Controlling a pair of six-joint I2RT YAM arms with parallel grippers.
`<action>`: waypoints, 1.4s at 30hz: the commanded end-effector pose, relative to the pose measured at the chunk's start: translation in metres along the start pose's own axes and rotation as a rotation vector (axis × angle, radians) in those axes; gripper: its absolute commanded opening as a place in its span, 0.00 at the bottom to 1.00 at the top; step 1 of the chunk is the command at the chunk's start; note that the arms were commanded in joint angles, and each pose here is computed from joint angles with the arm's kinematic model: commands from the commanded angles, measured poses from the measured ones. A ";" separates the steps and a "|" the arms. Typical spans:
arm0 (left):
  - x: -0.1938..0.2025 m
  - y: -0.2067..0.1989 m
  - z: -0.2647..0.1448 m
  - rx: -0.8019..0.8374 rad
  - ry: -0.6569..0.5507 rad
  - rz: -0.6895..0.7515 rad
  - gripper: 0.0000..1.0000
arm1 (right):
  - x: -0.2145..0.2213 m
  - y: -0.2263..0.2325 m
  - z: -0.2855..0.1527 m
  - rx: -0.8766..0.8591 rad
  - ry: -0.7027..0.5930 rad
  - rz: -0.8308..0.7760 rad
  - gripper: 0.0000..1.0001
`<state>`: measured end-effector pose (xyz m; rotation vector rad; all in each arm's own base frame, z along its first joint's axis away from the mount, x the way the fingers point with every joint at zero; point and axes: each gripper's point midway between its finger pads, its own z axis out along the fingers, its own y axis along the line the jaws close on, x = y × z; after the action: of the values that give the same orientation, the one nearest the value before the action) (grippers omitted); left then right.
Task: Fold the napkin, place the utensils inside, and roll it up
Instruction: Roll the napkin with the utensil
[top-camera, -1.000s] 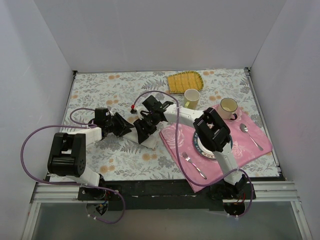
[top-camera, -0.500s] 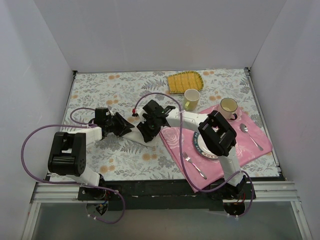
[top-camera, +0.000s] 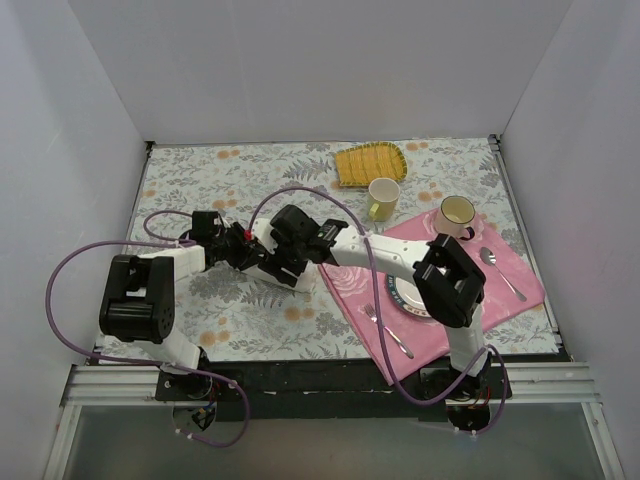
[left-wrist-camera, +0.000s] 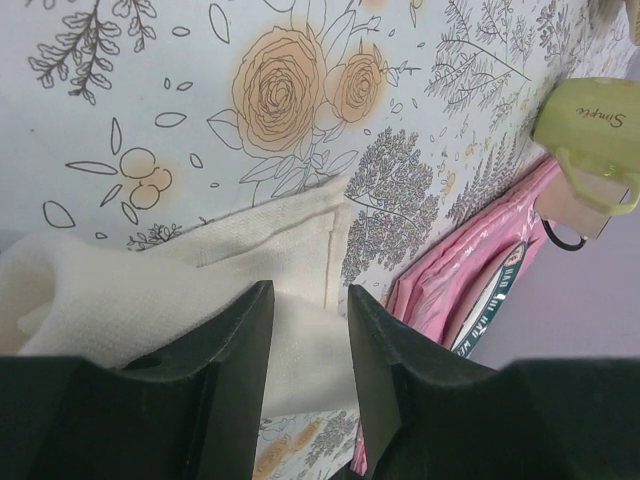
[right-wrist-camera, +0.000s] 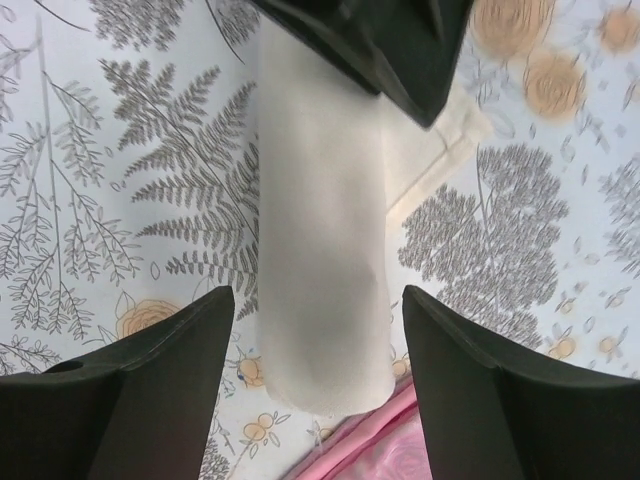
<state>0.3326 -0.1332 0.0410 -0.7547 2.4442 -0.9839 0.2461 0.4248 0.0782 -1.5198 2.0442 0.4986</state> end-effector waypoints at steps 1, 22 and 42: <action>0.006 0.015 0.005 -0.061 0.048 -0.009 0.36 | -0.033 0.012 -0.006 -0.001 -0.121 -0.165 0.77; 0.004 0.037 0.012 -0.097 0.091 -0.071 0.35 | 0.018 -0.010 0.045 0.271 -0.006 -0.389 0.73; -0.090 -0.039 -0.054 -0.132 -0.279 0.102 0.46 | 0.044 0.069 0.070 -0.305 0.153 0.134 0.17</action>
<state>0.3873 -0.0935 0.0927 -0.7095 2.3733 -0.7580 0.2422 0.4756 0.0361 -1.5898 1.9328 0.5490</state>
